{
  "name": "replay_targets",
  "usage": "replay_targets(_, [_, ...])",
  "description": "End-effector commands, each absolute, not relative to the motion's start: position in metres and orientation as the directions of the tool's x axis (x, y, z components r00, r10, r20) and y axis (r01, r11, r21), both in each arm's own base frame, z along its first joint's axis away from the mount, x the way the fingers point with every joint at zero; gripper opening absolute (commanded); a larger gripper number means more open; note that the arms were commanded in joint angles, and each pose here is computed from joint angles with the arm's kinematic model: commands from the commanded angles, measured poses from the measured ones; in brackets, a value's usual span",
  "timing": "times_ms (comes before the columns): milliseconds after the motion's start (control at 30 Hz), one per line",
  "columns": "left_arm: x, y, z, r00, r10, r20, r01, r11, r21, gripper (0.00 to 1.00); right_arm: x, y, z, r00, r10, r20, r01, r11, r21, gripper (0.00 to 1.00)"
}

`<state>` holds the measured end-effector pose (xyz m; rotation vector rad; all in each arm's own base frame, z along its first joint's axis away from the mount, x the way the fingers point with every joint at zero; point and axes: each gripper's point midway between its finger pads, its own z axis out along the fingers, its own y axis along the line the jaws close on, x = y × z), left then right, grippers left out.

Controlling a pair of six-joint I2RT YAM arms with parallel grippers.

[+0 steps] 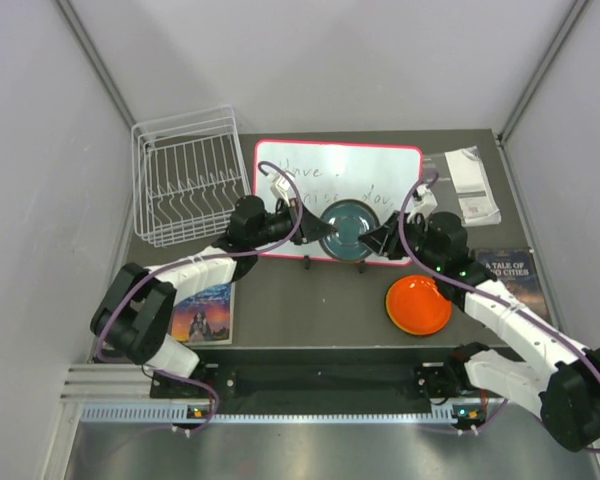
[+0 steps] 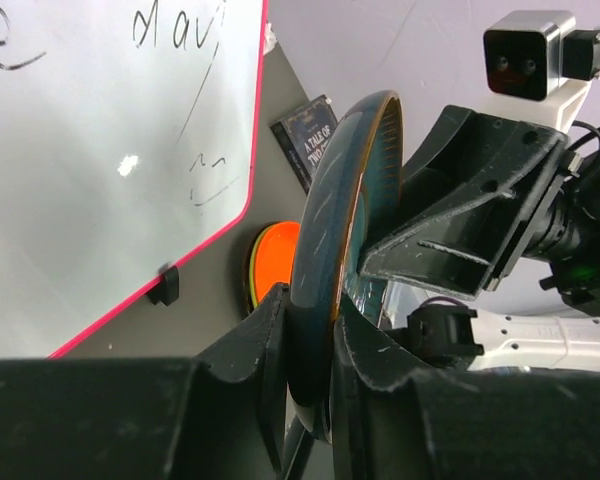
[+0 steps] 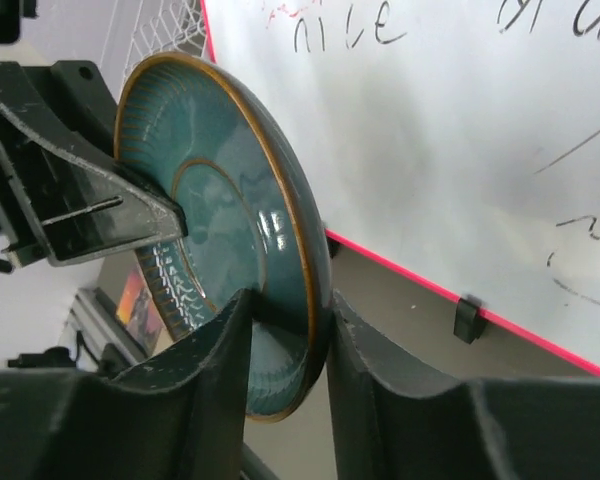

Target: Unload the plates from the dish rack

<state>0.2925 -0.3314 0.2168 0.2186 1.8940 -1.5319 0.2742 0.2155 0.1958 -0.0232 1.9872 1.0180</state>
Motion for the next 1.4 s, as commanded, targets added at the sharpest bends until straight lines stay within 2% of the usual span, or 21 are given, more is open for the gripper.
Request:
replay_targets(0, [0.274, -0.342, 0.262, -0.717, -0.285, -0.636, 0.635, 0.112, -0.765, 0.0, 0.274, 0.223, 0.221, -0.548, 0.357, -0.757, -0.477, 0.61, 0.633, 0.19])
replay_targets(33, [0.273, -0.342, 0.261, -0.723, -0.278, -0.633, 0.632, 0.106, -0.768, 0.0, 0.274, 0.224, 0.221, -0.546, 0.353, -0.76, -0.484, 0.607, 0.63, 0.05])
replay_targets(67, [0.273, -0.343, 0.259, -0.726, -0.275, -0.63, 0.629, 0.104, -0.77, 0.0, 0.274, 0.223, 0.221, -0.546, 0.353, -0.76, -0.479, 0.612, 0.629, 0.0])
replay_targets(200, [0.273, -0.345, 0.253, -0.742, -0.259, -0.618, 0.615, 0.105, -0.782, 0.0, 0.277, 0.216, 0.225, -0.517, 0.384, -0.765, -0.456, 0.633, 0.626, 0.0])
replay_targets(233, [0.274, -0.346, 0.252, -0.743, -0.254, -0.619, 0.616, 0.102, -0.782, 0.03, 0.276, 0.213, 0.229, -0.502, 0.391, -0.771, -0.456, 0.638, 0.62, 0.0])
replay_targets(300, [0.273, -0.347, 0.248, -0.751, -0.243, -0.614, 0.611, 0.099, -0.786, 0.21, 0.278, 0.204, 0.228, -0.488, 0.399, -0.776, -0.416, 0.675, 0.609, 0.0])
replay_targets(333, [0.274, -0.347, 0.247, -0.752, -0.244, -0.612, 0.609, 0.1, -0.787, 0.41, 0.277, 0.2, 0.232, -0.473, 0.404, -0.783, -0.412, 0.684, 0.602, 0.0])
replay_targets(500, [0.281, -0.345, 0.242, -0.738, -0.257, -0.624, 0.612, 0.134, -0.78, 0.76, 0.274, 0.169, 0.23, -0.448, 0.41, -0.794, -0.284, 0.777, 0.562, 0.0])
replay_targets(533, [0.283, -0.343, 0.239, -0.732, -0.255, -0.632, 0.616, 0.15, -0.773, 0.91, 0.271, 0.164, 0.235, -0.431, 0.42, -0.799, -0.274, 0.783, 0.559, 0.0])
replay_targets(567, [0.285, -0.341, 0.24, -0.725, -0.256, -0.64, 0.622, 0.156, -0.767, 0.99, 0.269, 0.156, 0.231, -0.432, 0.42, -0.798, -0.234, 0.802, 0.549, 0.0])
replay_targets(700, [0.302, -0.324, 0.239, -0.674, -0.269, -0.688, 0.63, 0.276, -0.726, 0.99, 0.255, 0.127, 0.225, -0.429, 0.46, -0.777, -0.09, 0.834, 0.544, 0.0])
replay_targets(733, [0.308, -0.32, 0.24, -0.635, -0.263, -0.727, 0.656, 0.314, -0.686, 0.99, 0.249, 0.118, 0.224, -0.423, 0.476, -0.771, -0.052, 0.837, 0.545, 0.0])
replay_targets(767, [0.31, -0.31, 0.238, -0.632, -0.252, -0.733, 0.643, 0.358, -0.677, 0.99, 0.239, 0.104, 0.211, -0.447, 0.49, -0.749, 0.047, 0.848, 0.527, 0.0])
replay_targets(833, [0.322, -0.297, 0.25, -0.537, -0.246, -0.807, 0.671, 0.454, -0.586, 0.99, 0.226, 0.089, 0.205, -0.447, 0.514, -0.732, 0.121, 0.846, 0.52, 0.0])
replay_targets(867, [0.323, -0.29, 0.241, -0.551, -0.216, -0.806, 0.644, 0.505, -0.575, 0.99, 0.217, 0.079, 0.196, -0.46, 0.536, -0.708, 0.195, 0.839, 0.508, 0.0])
replay_targets(933, [0.333, -0.276, 0.251, -0.462, -0.194, -0.865, 0.648, 0.592, -0.479, 0.99, 0.205, 0.069, 0.185, -0.468, 0.565, -0.679, 0.265, 0.823, 0.502, 0.0])
replay_targets(1033, [0.341, -0.257, 0.255, -0.407, -0.166, -0.898, 0.606, 0.687, -0.401, 0.99, 0.188, 0.058, 0.163, -0.489, 0.593, -0.64, 0.356, 0.805, 0.474, 0.0])
replay_targets(1367, [0.333, -0.23, 0.256, -0.363, -0.198, -0.911, 0.53, 0.76, -0.376, 0.99, 0.16, 0.043, 0.128, -0.499, 0.637, -0.588, 0.455, 0.77, 0.447, 0.0])
